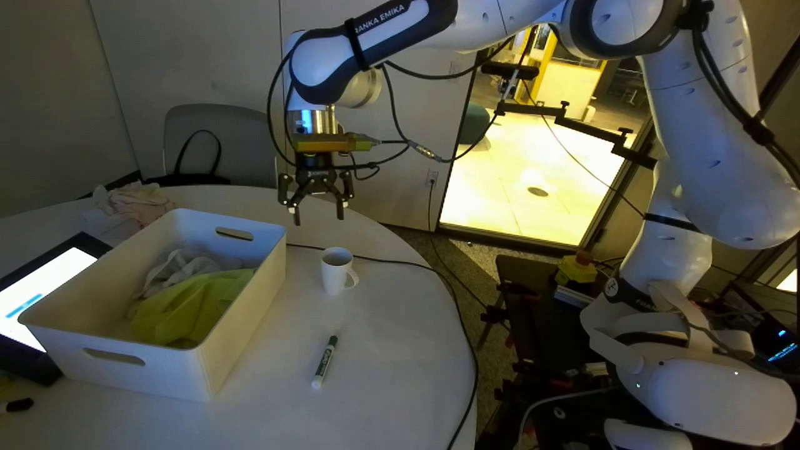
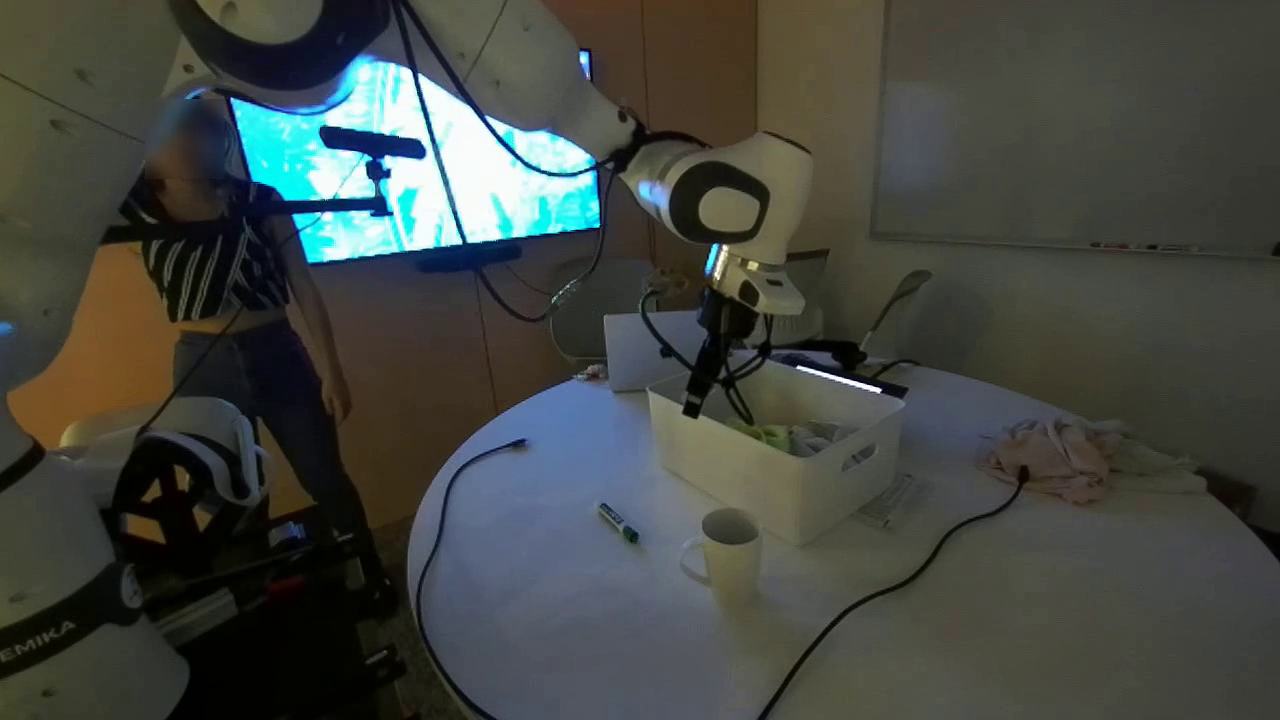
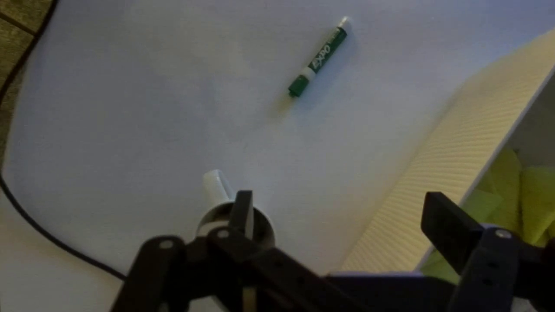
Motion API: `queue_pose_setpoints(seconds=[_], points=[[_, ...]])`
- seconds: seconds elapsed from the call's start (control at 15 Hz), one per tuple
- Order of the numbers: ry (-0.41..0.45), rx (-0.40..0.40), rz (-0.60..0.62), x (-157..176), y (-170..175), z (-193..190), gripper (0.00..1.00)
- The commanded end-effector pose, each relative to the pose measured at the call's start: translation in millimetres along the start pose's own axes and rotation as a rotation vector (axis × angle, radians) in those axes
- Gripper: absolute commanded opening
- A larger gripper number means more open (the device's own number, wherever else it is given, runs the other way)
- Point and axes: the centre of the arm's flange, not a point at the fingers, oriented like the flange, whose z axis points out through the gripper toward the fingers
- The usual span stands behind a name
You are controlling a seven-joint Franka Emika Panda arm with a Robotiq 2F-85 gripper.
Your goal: Put all the towels in the white basket and the objects into the mug
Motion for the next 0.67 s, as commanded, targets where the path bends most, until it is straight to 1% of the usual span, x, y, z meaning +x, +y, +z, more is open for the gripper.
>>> queue_pose_setpoints(seconds=[0.0,0.2,0.33,0.47,0.6], points=[[-0.021,-0.024,-0.059,-60.6,59.2,14.2,1.0],[-0.045,-0.054,-0.089,-90.0,75.5,35.2,1.0],[-0.056,-0.064,-0.106,-113.0,82.4,57.0,1.0],[-0.03,-0.062,-0.093,-133.6,84.3,85.4,1.0],[-0.003,-0.047,-0.079,-144.1,78.3,113.1,1.0]])
